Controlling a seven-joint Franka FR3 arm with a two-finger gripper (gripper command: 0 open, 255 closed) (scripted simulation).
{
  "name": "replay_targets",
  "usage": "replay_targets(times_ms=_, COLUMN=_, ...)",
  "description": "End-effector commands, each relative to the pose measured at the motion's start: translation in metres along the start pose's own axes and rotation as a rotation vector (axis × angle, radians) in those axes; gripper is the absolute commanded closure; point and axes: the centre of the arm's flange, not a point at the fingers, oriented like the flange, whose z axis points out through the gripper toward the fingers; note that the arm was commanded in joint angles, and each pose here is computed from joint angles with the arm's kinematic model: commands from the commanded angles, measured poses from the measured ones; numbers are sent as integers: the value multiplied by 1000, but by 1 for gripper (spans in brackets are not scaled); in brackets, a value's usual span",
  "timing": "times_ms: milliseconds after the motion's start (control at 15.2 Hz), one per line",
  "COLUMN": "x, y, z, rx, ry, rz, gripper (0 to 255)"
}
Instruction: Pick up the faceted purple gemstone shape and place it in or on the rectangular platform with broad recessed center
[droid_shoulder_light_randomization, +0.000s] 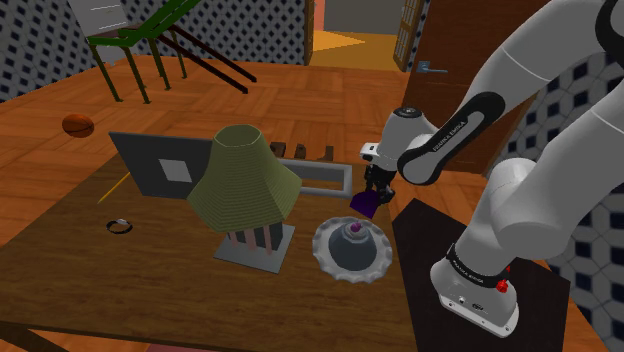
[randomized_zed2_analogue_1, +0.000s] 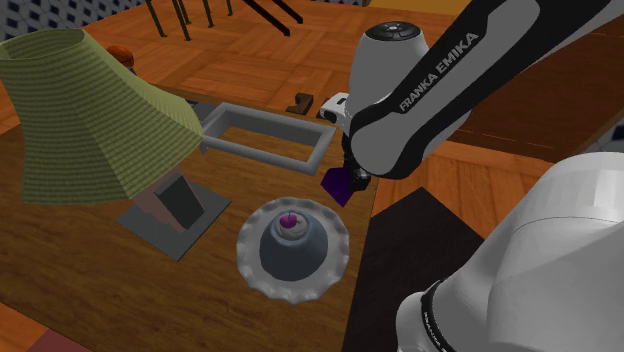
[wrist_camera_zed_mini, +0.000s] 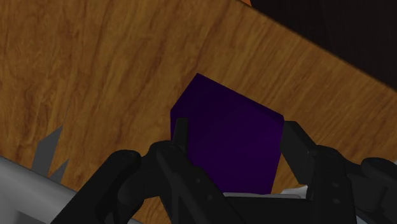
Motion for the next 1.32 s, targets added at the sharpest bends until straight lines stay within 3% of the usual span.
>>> replay_targets(times_ms=0, x=0, y=0, z=0, rx=0, ry=0, rz=-1, gripper=255)
replay_targets(times_ms=132, x=0, y=0, z=0, rx=0, ry=0, rz=-1, gripper=255)
replay_targets(times_ms=1254, x=2, y=9, z=-89, rx=0, ry=0, rz=-1, gripper=255)
